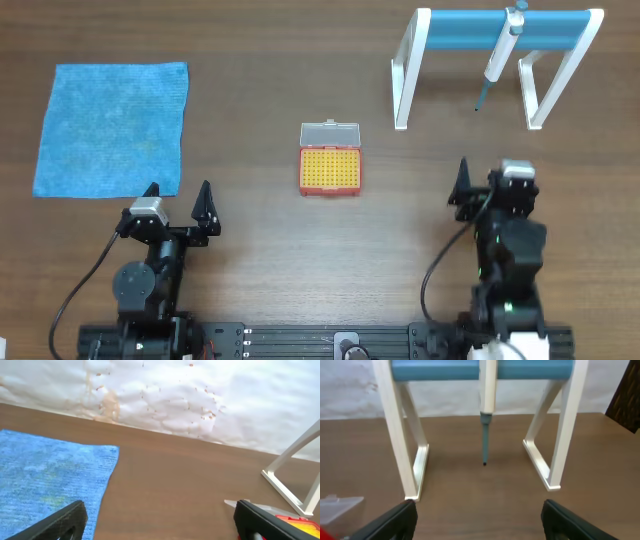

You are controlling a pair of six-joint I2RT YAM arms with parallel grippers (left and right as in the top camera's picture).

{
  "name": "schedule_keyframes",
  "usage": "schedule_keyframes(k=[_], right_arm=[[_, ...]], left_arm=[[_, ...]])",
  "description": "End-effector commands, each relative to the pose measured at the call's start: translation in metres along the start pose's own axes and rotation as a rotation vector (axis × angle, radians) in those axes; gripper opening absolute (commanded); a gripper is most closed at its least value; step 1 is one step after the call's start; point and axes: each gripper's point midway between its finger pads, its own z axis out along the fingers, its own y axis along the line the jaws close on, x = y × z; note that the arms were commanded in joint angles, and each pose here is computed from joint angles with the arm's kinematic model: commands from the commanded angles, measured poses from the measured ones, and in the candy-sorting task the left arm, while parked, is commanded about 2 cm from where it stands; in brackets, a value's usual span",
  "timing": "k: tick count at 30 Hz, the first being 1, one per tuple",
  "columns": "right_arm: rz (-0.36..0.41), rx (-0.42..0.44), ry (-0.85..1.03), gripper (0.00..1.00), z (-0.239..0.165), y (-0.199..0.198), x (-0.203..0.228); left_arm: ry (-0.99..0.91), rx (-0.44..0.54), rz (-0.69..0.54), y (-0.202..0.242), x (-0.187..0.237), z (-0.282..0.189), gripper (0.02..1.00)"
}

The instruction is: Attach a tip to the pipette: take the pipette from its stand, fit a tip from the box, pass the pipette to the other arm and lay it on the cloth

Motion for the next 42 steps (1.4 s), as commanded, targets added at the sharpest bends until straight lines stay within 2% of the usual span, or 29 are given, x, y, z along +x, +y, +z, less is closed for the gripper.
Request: schedule_keyframes(k=[1,7,10,18,24,29,36,38,39,42], right_arm=[[-0.004,0.033,0.014,0.801,0.038,-0.003,-0.031],[-0.013,0.089,0.052,0.801,0.101,-0.024,-0.048],[-0.008,0.028,0.072,0.801,0.136,-0.019,-0.052],[-0.004,-0.011,0.105,0.801,0.201,-0.015,-0.048],[-0.003,-0.012,0.134,0.801,0.207,-0.014,-0.034],[0.003,-0.092,0.149,0.801,0.203,-0.001,-0.033],[0.003,-0.091,0.220,0.792,0.199,-0.002,-0.017],[0.004,-0.091,0.221,0.441,0.199,-0.002,-0.017],[0.004,-0.090,0.220,0.378,0.199,-0.002,-0.017],[0.003,-0.091,0.220,0.077,0.199,-0.002,-0.018]], left_arm=[[0.000,-0.010,-0.002,0.002,0.001,0.000,0.952],[0.000,-0.010,-0.002,0.002,0.001,0.000,0.950],[0.000,-0.010,-0.002,0.002,0.001,0.000,0.950],[0.000,-0.010,-0.002,0.002,0.001,0.000,0.952],[0.000,-0.010,-0.002,0.002,0.001,0.000,0.952],[0.000,-0.010,-0.002,0.002,0.001,0.000,0.952],[0.000,-0.010,-0.002,0.002,0.001,0.000,0.950],[0.000,-0.010,-0.002,0.002,0.001,0.000,0.952],[0.001,-0.010,-0.002,0.002,0.001,0.000,0.952],[0.000,-0.010,-0.002,0.002,0.001,0.000,0.950]])
